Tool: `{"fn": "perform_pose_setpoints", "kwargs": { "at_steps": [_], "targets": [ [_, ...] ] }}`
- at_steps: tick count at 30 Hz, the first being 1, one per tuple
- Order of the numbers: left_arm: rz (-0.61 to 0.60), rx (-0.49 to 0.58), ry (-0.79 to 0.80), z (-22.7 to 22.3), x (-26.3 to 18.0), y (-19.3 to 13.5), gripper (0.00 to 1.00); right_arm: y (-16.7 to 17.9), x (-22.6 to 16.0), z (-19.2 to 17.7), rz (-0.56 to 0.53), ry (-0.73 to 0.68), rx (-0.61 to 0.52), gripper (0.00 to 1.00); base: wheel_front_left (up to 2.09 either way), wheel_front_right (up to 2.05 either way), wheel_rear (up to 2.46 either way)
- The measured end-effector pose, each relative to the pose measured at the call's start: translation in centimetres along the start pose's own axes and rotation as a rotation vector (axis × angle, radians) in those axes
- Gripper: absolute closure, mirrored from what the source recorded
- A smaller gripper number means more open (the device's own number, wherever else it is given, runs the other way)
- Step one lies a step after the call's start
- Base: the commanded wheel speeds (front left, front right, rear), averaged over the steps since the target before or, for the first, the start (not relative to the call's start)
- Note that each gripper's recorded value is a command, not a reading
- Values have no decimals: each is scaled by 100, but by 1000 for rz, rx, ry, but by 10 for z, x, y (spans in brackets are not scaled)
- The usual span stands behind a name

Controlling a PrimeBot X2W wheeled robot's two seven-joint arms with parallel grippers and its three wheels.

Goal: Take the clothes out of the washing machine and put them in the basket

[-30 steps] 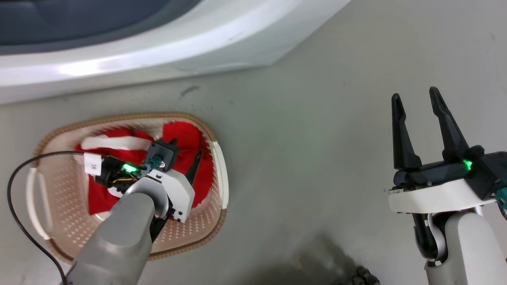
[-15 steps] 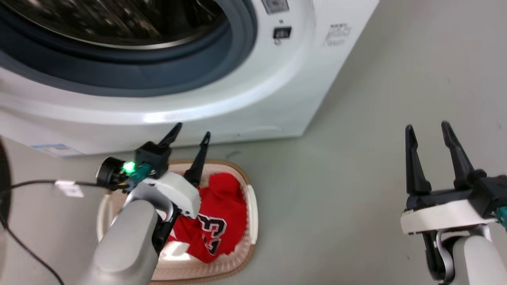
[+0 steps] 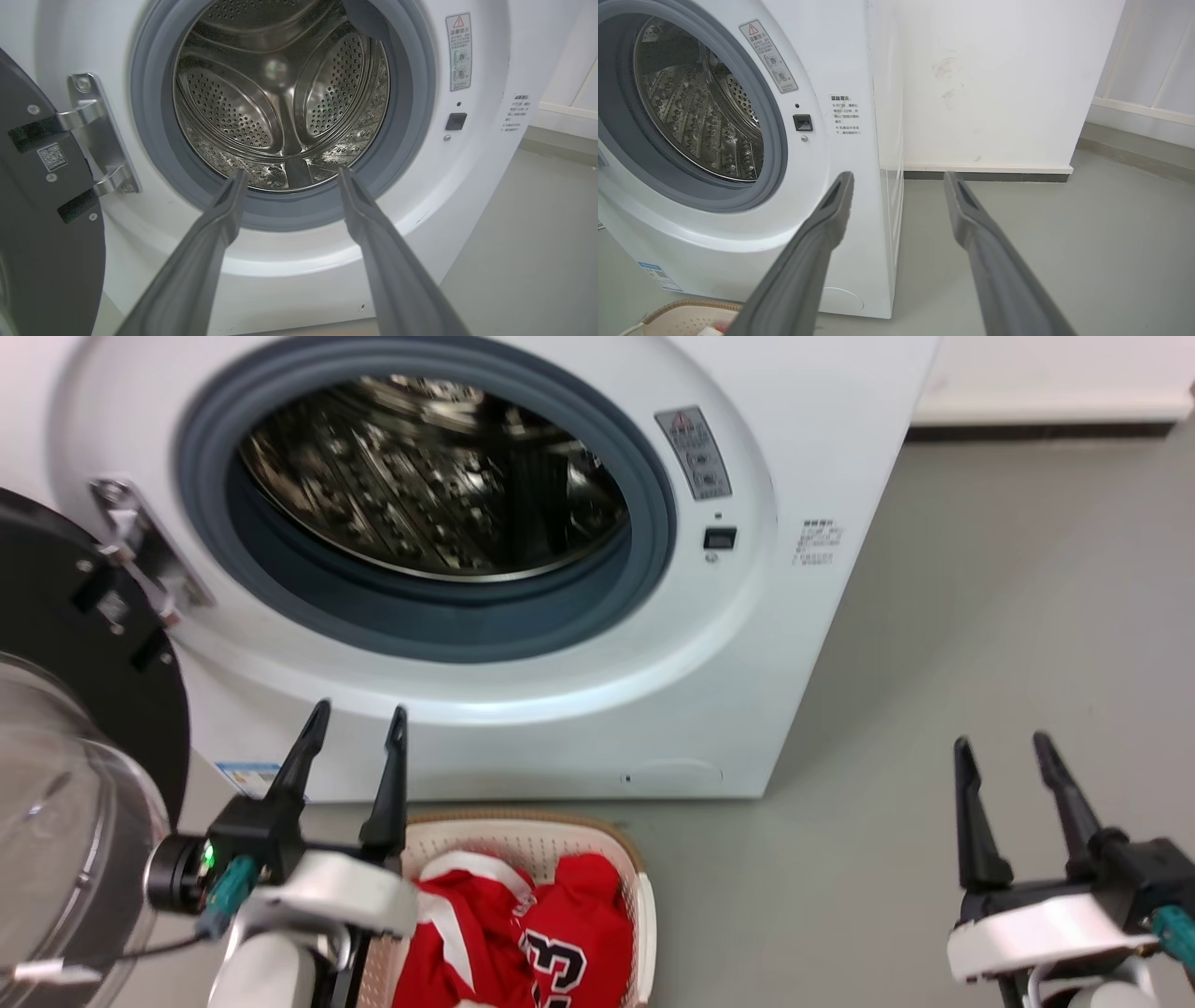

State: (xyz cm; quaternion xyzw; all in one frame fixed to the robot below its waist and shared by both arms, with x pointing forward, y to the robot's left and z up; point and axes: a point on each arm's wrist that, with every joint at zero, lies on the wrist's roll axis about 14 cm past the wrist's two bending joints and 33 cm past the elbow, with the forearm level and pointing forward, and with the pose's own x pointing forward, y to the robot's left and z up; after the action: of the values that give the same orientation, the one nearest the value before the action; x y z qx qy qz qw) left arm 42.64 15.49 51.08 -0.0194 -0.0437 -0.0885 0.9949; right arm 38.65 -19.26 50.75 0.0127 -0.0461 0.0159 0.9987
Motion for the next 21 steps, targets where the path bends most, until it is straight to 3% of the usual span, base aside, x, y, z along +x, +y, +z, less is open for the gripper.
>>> {"fn": "perform_pose_setpoints", "kwargs": {
  "at_steps": [9, 21],
  "targets": [
    [104, 16, -32, 14, -55, 7, 0, 10, -28, 18, 23, -46, 13, 0, 0, 0, 0],
    [170, 56, -30, 14, -77, 11, 0, 9, -45, 24, 17, -61, 25, 0, 0, 0, 0]
  ]
}}
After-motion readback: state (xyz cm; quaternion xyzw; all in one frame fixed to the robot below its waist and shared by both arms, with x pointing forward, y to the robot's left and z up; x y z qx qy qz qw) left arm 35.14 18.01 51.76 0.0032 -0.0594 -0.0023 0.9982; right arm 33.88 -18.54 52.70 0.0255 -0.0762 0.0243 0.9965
